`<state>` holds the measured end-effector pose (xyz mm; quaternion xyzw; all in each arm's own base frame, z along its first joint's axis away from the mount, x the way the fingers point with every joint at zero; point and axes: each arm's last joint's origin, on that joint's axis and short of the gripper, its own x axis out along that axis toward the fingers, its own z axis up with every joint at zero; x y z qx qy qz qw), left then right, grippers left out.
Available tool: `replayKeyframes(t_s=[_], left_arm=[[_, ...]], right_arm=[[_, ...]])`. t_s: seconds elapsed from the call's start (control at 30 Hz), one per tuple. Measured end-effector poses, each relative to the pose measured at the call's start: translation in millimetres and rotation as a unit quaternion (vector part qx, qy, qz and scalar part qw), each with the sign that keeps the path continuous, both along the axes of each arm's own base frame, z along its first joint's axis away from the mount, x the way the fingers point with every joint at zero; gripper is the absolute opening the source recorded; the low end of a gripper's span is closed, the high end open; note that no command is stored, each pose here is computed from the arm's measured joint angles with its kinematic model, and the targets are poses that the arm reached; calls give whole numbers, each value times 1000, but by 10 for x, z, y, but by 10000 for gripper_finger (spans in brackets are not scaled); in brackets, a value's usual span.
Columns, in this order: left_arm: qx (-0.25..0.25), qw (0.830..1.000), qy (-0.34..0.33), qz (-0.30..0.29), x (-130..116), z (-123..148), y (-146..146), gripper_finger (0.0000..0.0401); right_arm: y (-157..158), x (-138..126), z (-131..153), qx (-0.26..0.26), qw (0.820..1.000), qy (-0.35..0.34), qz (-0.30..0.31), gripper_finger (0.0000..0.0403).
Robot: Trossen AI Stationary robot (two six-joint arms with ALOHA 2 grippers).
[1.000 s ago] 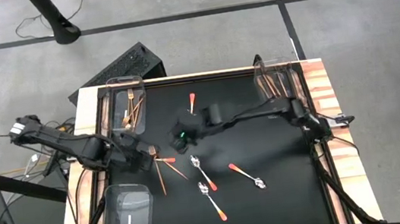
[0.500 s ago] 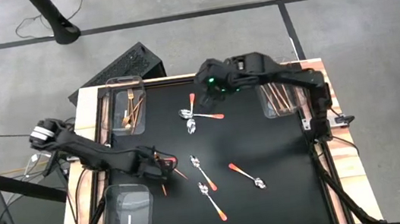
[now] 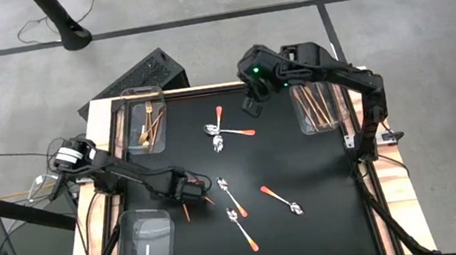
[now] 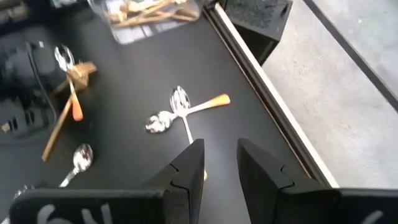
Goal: Sort silverware by color (type)
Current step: Put the gold fork into the top left transparent bin
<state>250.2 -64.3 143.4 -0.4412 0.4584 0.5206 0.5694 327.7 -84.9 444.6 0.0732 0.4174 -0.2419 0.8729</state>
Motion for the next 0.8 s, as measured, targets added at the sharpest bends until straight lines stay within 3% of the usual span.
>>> replayKeyframes(t_s=[0.33,0.53,0.8], left_arm=[[1,1000,14,-11,-28,27,32,13],[-17,999,-18,-33,-85,322,41,14],[58,997,-15,-49,-428,1051,384,9]], right_arm=[[-22,-39,-26,2,999,28,28,118],[-58,-120,13,12,999,27,31,118],[-46,-194,38,49,998,21,22,118]])
